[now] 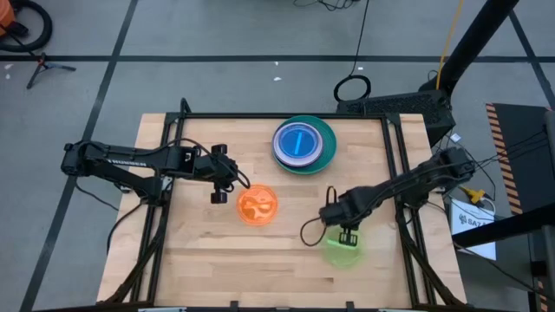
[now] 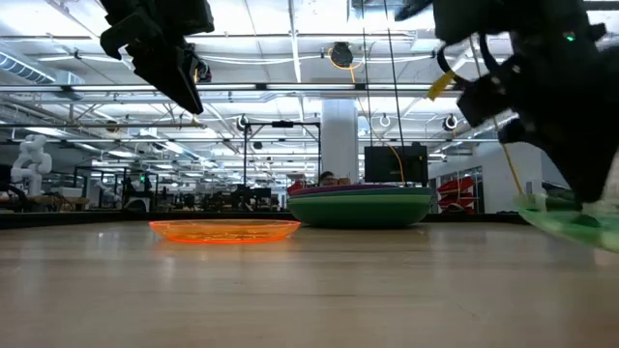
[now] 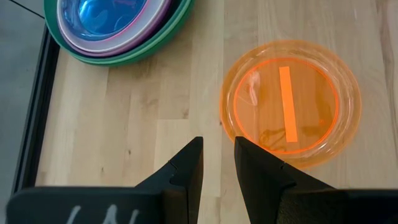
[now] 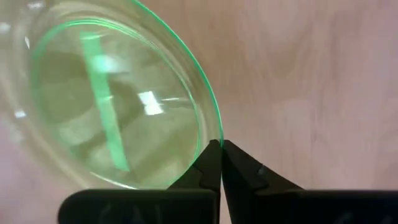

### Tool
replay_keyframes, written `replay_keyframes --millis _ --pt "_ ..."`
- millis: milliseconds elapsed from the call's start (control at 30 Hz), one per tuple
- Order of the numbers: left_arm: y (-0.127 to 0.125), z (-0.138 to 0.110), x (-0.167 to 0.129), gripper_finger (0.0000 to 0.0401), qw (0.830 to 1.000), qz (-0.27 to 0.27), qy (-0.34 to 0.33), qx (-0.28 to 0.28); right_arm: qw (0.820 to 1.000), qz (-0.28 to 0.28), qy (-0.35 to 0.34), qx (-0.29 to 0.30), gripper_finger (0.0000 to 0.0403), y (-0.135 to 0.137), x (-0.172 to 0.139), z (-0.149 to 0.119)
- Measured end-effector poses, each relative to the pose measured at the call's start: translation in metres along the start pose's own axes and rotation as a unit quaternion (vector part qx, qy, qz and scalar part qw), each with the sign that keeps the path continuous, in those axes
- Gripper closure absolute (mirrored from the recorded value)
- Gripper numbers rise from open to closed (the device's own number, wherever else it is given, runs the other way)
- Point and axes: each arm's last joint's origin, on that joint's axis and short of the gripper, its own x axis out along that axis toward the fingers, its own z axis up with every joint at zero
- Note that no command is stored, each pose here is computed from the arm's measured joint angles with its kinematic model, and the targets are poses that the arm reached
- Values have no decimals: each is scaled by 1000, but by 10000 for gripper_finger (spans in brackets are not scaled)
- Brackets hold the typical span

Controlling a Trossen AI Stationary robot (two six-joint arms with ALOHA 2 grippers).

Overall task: Stack plastic plates
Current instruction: Stack the small green plate on top of the small blue plate

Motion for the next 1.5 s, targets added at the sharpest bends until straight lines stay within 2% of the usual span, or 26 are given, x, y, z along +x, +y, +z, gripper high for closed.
replay_keyframes --millis 233,367,567,700,900,1100,1167,1267,1367,1500 --pt "0 0 0 302 1000 0 2 0 992 62 -109 26 402 -14 -29 9" --pt "0 0 0 302 1000 0 2 0 977 64 -184 84 402 -30 -46 14" --pt "0 0 0 302 1000 0 2 0 944 78 -287 146 403 -59 -73 21" --pt "0 0 0 302 1000 0 3 -1 920 86 -329 193 403 -83 -86 23" --pt "0 0 0 302 1000 0 2 2 884 52 -372 277 403 -129 -96 27" --pt "0 0 0 302 1000 0 2 3 832 34 -447 326 403 -178 -109 32" --pt "0 0 0 302 1000 0 2 3 816 24 -459 350 403 -196 -111 31" --pt "0 0 0 302 1000 0 2 4 802 9 -456 387 403 -220 -107 29" --pt "0 0 0 302 1000 0 1 4 801 1 -431 416 403 -238 -97 30" --pt "0 0 0 302 1000 0 1 4 810 37 -405 423 403 -251 -85 33"
